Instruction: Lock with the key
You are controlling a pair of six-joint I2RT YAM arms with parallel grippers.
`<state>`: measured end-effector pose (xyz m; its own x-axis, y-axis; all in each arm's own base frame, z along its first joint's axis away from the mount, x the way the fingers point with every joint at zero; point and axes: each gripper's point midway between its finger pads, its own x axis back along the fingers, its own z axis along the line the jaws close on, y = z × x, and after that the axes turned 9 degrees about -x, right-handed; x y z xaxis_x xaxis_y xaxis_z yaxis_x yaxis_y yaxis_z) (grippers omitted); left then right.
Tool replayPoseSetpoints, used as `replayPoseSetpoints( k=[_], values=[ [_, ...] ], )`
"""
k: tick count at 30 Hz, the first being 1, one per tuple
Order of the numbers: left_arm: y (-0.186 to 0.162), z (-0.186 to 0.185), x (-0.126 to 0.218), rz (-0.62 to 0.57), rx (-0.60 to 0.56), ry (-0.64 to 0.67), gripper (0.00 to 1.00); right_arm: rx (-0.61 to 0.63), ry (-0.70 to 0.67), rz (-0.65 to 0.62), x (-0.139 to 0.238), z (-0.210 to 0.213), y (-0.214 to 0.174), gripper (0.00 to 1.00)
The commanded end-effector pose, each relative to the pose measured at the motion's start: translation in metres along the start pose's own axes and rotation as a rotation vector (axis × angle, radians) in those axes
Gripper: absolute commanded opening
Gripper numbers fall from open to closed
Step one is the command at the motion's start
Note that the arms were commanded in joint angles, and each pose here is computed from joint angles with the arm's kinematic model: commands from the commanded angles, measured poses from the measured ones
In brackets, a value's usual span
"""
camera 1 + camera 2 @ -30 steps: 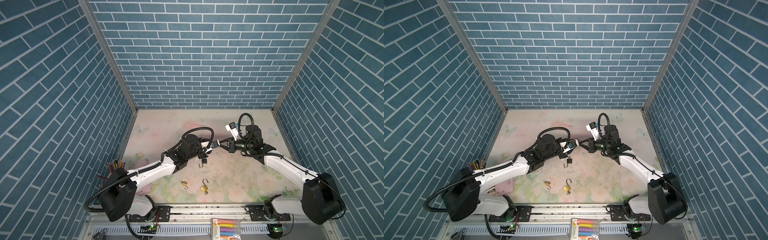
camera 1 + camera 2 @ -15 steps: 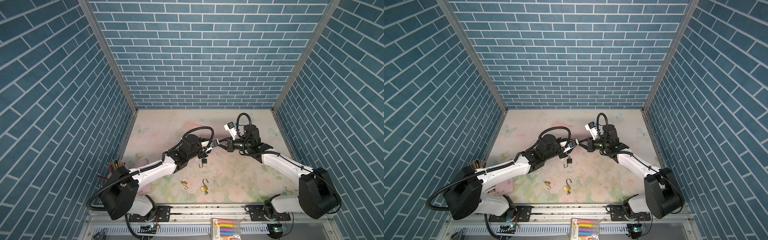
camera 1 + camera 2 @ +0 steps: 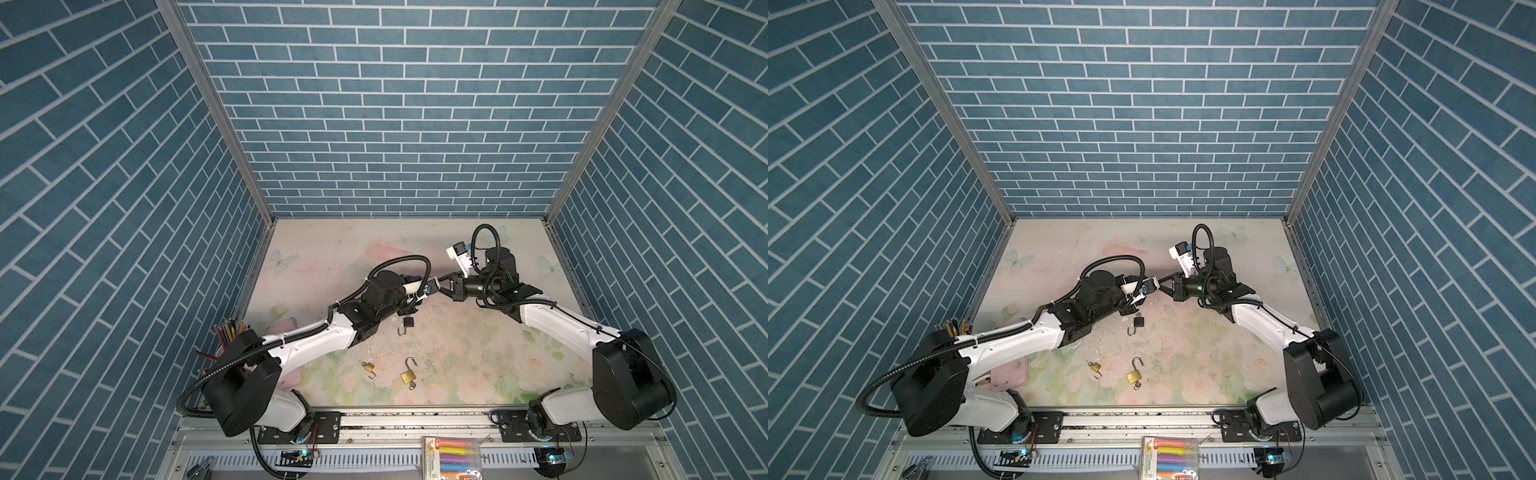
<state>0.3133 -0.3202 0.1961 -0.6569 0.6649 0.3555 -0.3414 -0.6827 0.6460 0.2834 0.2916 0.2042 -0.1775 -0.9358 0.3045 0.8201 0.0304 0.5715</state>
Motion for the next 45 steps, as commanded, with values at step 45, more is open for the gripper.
replayPoseSetpoints(
  k=[45],
  values=[
    [0.036, -0.036, 0.018, -0.191, 0.065, -0.219, 0.05, -0.061, -0.038, 0.017, 0.023, -0.010, -0.012, 0.01]
  ],
)
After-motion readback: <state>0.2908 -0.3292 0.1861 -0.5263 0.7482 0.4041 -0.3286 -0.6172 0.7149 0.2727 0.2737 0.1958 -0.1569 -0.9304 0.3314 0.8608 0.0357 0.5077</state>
